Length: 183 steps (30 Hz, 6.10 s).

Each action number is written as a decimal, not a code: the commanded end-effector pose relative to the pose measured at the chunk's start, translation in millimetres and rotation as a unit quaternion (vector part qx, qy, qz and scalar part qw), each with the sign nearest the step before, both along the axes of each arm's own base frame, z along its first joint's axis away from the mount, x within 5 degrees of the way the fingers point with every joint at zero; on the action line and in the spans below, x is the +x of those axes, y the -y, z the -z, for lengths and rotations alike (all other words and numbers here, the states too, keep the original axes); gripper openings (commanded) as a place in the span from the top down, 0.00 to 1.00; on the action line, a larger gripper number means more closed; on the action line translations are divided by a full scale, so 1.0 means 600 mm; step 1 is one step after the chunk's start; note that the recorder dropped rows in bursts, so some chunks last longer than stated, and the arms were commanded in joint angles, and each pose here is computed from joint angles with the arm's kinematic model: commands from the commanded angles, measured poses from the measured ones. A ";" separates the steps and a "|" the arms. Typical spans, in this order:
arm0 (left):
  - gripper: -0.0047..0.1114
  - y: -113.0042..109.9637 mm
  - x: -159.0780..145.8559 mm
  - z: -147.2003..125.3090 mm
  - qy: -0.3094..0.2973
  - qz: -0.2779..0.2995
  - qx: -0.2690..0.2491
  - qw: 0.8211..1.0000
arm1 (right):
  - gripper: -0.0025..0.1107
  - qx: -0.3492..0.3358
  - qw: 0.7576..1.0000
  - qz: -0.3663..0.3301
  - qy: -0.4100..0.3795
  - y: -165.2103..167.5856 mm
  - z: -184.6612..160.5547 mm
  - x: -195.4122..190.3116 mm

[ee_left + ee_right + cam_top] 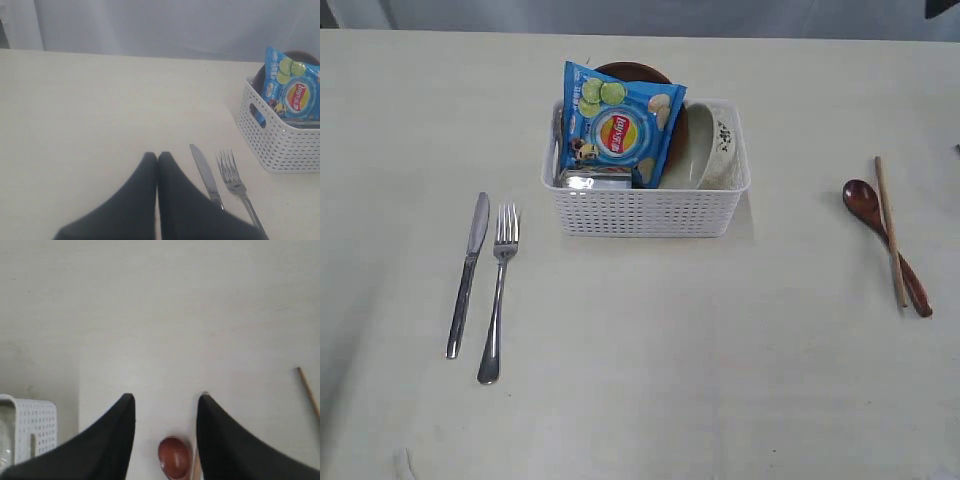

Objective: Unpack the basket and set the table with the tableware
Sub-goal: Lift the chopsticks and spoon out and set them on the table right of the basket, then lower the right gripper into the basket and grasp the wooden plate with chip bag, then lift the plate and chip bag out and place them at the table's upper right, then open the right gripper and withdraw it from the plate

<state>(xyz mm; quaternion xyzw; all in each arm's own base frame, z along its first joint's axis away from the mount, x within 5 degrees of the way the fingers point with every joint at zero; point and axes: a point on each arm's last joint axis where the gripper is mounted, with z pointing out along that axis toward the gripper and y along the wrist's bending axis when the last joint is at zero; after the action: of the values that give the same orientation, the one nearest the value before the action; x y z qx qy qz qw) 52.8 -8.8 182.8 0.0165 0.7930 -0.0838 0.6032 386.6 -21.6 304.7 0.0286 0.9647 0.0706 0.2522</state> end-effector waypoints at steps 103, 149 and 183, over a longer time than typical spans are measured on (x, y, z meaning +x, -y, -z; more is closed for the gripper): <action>0.96 0.000 0.000 0.001 0.001 0.003 0.002 1.000 | 0.98 0.065 0.955 -0.249 0.145 -0.140 -0.020 0.094; 0.96 0.000 0.000 0.001 0.001 0.003 0.002 1.000 | 0.64 0.336 0.942 0.013 -0.007 0.171 0.333 0.145; 0.96 0.000 0.000 0.001 0.001 0.003 0.002 1.000 | 0.64 0.054 0.975 -0.211 -0.045 -0.237 0.038 0.088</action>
<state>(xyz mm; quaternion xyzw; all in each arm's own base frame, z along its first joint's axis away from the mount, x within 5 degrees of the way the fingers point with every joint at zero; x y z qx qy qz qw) 52.8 -8.8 182.8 0.0165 0.7930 -0.0838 0.6032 451.7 97.7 263.6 -0.1443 0.9419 0.2412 0.1839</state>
